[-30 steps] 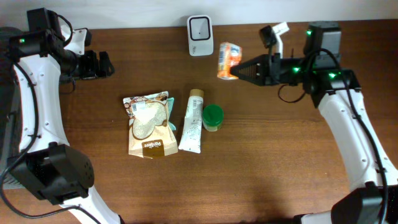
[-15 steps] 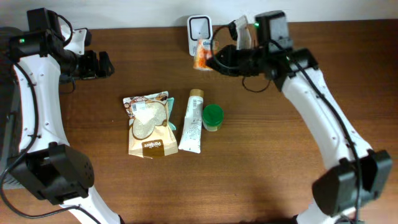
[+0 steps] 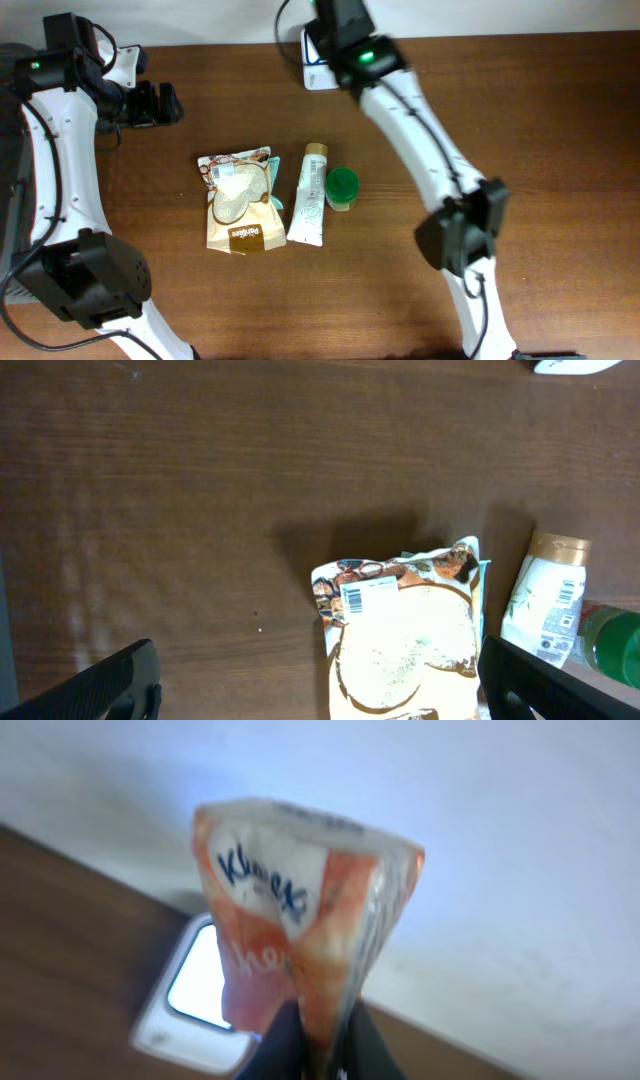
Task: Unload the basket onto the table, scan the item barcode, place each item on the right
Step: 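Lift the packet and hold it in front of the white scanner, then carry the packet to the right side and release it on the table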
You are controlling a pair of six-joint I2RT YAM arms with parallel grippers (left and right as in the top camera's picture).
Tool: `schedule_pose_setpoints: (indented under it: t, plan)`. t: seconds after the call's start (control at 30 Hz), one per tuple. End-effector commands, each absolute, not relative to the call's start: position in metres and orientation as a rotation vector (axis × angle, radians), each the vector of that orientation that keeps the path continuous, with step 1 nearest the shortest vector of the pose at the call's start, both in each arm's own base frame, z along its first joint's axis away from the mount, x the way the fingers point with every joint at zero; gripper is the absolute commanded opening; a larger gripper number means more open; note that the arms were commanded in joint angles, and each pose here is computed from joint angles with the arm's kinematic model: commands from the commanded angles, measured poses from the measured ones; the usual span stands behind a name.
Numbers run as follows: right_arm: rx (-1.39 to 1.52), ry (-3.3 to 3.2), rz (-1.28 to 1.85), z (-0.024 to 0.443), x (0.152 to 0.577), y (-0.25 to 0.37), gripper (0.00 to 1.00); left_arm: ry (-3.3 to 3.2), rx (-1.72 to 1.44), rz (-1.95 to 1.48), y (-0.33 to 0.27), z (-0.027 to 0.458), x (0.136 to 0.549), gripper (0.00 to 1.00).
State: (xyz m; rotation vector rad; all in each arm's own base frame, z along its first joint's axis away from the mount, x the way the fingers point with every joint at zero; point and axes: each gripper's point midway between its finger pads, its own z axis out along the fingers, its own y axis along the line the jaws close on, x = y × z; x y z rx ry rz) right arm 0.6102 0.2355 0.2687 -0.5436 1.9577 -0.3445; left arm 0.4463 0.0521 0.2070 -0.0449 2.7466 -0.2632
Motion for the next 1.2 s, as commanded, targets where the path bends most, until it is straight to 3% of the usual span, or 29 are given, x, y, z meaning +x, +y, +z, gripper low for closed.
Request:
schedule_pose_setpoints:
  t: [0.0,0.37,0.8,1.0,1.17]
  plan:
    - [-0.82,1.872,-0.792,0.234,0.633,0.218,0.04,2.718,-0.015,-0.26,0.05,0.219,0.445,0.99]
    - [-0.985,1.9,-0.885,0.161,0.65,0.213,0.04,2.718,-0.015,-0.26,0.05,0.219,0.445,0.99]
    - [-1.092,1.879,-0.752,0.14,0.65,0.235,0.04,2.718,-0.015,-0.26,0.05,0.219,0.445,0.99]
    - [-0.976,1.908,-0.646,0.15,0.65,0.24,0.04,2.718,-0.015,-0.26,0.05,0.219,0.445,0.99]
    - [-0.811,1.944,-0.399,0.212,0.629,0.246,0.04,2.718,-0.015,-0.26,0.05,0.219,0.445,0.99]
